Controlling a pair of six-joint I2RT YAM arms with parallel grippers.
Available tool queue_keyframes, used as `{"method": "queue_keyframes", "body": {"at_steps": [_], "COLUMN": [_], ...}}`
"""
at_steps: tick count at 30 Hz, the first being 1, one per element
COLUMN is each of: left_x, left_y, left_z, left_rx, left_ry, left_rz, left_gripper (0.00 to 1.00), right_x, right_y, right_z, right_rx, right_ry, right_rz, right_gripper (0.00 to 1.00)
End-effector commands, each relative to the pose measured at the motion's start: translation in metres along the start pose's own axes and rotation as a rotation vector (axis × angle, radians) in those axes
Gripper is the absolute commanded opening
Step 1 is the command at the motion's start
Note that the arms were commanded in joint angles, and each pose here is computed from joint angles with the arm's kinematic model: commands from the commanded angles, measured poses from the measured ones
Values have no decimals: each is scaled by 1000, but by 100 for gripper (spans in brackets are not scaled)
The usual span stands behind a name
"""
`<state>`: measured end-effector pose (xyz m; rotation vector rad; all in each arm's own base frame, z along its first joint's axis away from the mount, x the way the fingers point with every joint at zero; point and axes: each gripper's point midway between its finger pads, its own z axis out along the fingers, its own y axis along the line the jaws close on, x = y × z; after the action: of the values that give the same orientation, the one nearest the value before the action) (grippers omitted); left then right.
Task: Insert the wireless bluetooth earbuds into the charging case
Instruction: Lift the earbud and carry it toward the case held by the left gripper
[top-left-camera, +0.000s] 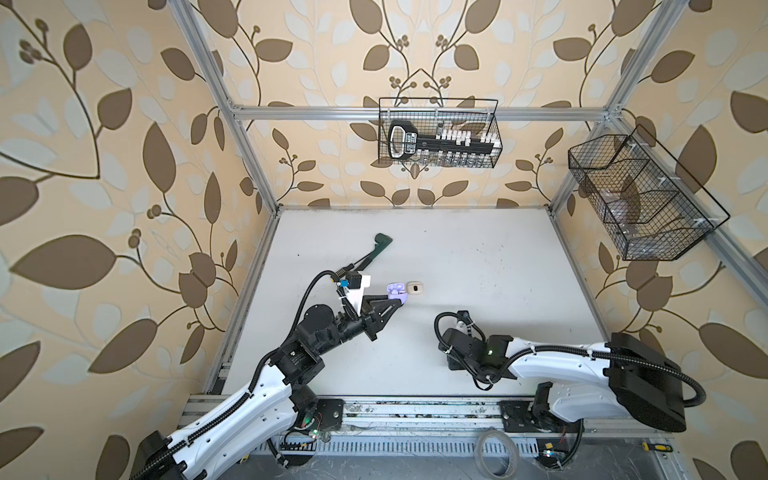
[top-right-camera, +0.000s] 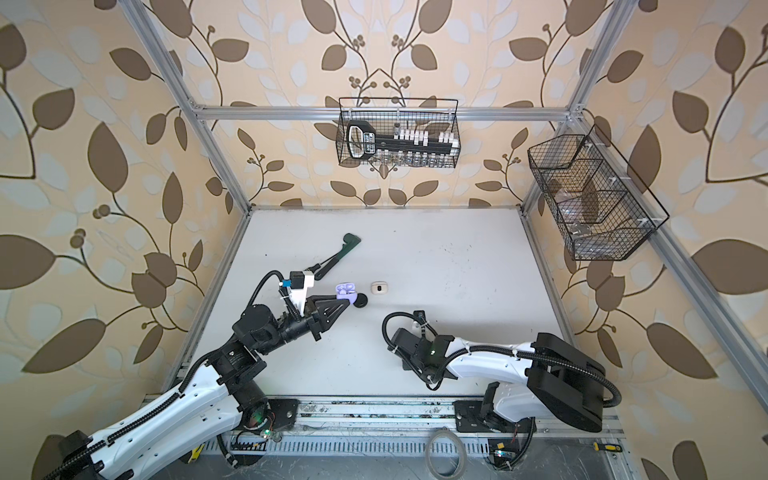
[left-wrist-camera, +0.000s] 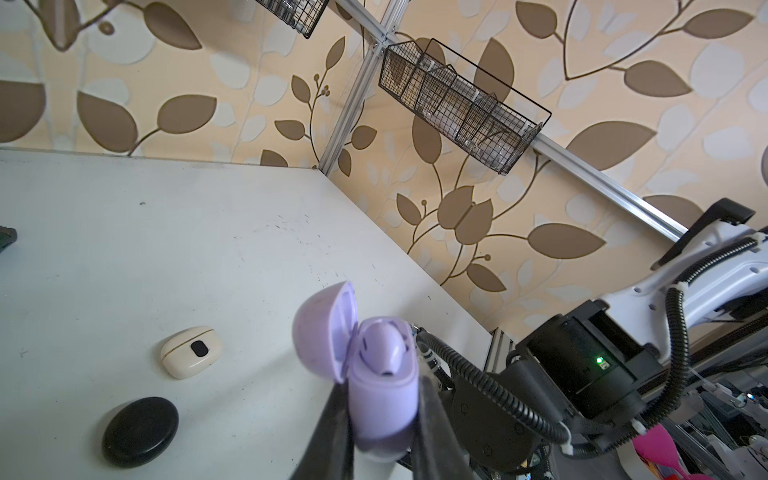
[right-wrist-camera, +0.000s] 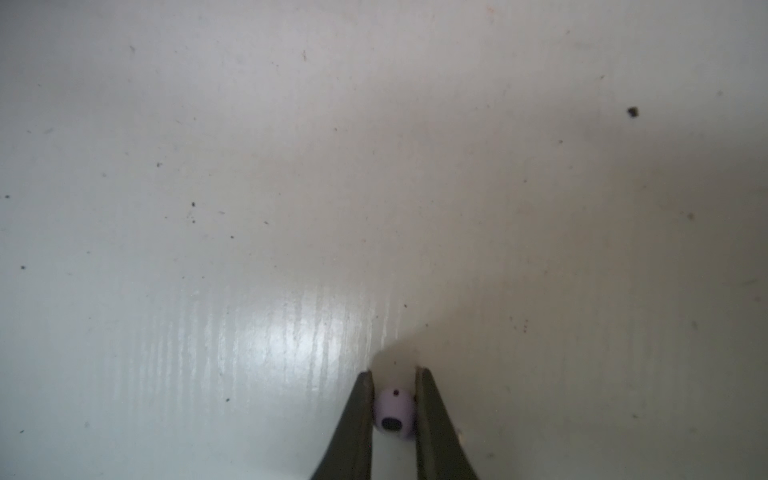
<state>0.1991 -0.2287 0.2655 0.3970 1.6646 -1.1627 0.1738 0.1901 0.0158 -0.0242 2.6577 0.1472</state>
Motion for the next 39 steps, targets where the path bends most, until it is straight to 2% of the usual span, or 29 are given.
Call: {"method": "queue_keyframes", "body": {"at_steps": [1,11,15,25,31,39], "left_x": [-10,-3,3,11,9,8], "left_y": [-11,-7,-5,-10,-16,-26], "left_z": [-2,-8,-7,1,0,4], "left_rx": [53,90,99,181,226,271], "left_ry": [-52,-156,-158,-176,-217,-229], "left_rz": [52,156,192,250,264,276], "left_gripper": [0,0,0,0,0,0], "right_x": [27,-44,-72,-136,-151,-164], "right_y": [-23,11,18,50,76,124], "right_z": [5,-36,-58,-149,-212,-268], "right_rx": [46,-214,-304,-649,-850,-1059], "right_ry": [89,-114,-195,-427,-553,-638], "right_rz": [10,194,263,422,458,451], "right_gripper": [14,13,14,13,13,13]}}
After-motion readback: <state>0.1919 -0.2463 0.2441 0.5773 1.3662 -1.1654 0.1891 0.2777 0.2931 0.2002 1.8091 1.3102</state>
